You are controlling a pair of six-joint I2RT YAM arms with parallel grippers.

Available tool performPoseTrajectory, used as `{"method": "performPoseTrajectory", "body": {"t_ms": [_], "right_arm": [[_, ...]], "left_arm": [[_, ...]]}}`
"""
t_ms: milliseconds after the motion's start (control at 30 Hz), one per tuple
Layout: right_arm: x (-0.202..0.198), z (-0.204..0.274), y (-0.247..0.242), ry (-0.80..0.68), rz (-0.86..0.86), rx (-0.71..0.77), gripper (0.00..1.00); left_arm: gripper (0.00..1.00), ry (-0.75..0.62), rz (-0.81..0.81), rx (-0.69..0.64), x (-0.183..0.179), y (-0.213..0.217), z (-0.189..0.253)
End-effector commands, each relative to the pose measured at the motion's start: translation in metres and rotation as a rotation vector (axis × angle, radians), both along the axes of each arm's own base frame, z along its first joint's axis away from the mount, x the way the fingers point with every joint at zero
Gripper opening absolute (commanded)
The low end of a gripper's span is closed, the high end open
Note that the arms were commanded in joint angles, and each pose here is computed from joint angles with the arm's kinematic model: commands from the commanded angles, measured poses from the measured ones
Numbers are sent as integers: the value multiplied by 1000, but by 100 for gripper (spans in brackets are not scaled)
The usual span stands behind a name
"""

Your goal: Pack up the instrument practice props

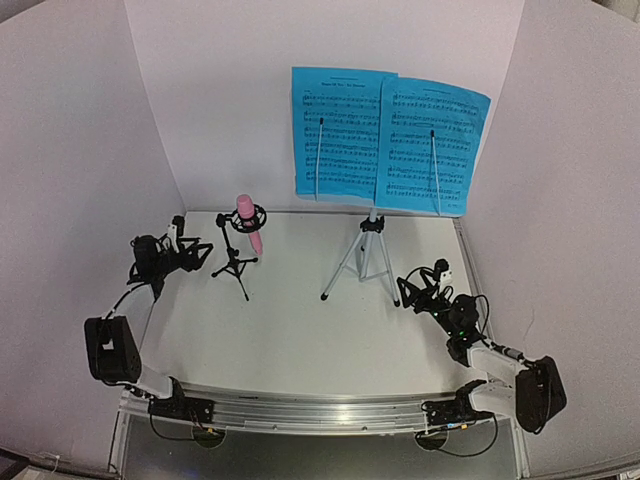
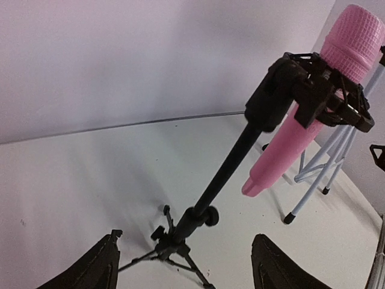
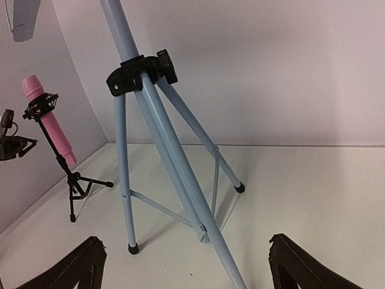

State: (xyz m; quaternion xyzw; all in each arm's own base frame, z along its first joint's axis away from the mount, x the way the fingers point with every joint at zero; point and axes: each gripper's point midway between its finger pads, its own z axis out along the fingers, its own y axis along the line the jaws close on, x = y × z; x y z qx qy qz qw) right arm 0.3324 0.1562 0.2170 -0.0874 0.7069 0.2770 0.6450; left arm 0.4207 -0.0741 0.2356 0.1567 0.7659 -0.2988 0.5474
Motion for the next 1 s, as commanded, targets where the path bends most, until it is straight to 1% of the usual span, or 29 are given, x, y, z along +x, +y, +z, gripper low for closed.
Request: {"method": "performPoseTrajectory", "body": {"t_ms": [0, 100, 200, 267, 400, 467, 533, 667, 800, 833, 967], "right_arm": [[-2, 20, 7, -44, 42, 39, 92], [-6, 21, 5, -45, 38, 52, 92], [-10, 23, 2, -50, 32, 67, 92], [-12, 24, 1, -52, 27, 72, 92], [-13, 25, -2, -56, 17, 74, 92], [-12, 26, -1, -57, 18, 74, 92], [-12, 27, 0, -57, 25, 74, 92], [-10, 29, 2, -56, 29, 72, 92], [-9, 31, 3, -58, 36, 73, 92], [-9, 32, 4, -57, 39, 75, 92], [-11, 37, 7, -44, 57, 79, 91]], "left_arm": [[73, -186, -288, 83, 5, -49, 22], [72, -185, -319, 75, 21, -59, 22], [69, -189, -343, 57, 33, -64, 22], [64, -200, -386, 52, 32, -70, 24], [43, -179, -425, 34, 38, -76, 22], [40, -177, -422, 33, 42, -76, 21], [33, -171, -413, 28, 46, -75, 20], [26, -159, -417, 21, 46, -76, 17], [5, -135, -401, 13, 48, -75, 11], [1, -136, -398, 9, 47, -75, 12], [0, -131, -374, -22, 43, -74, 20]]}}
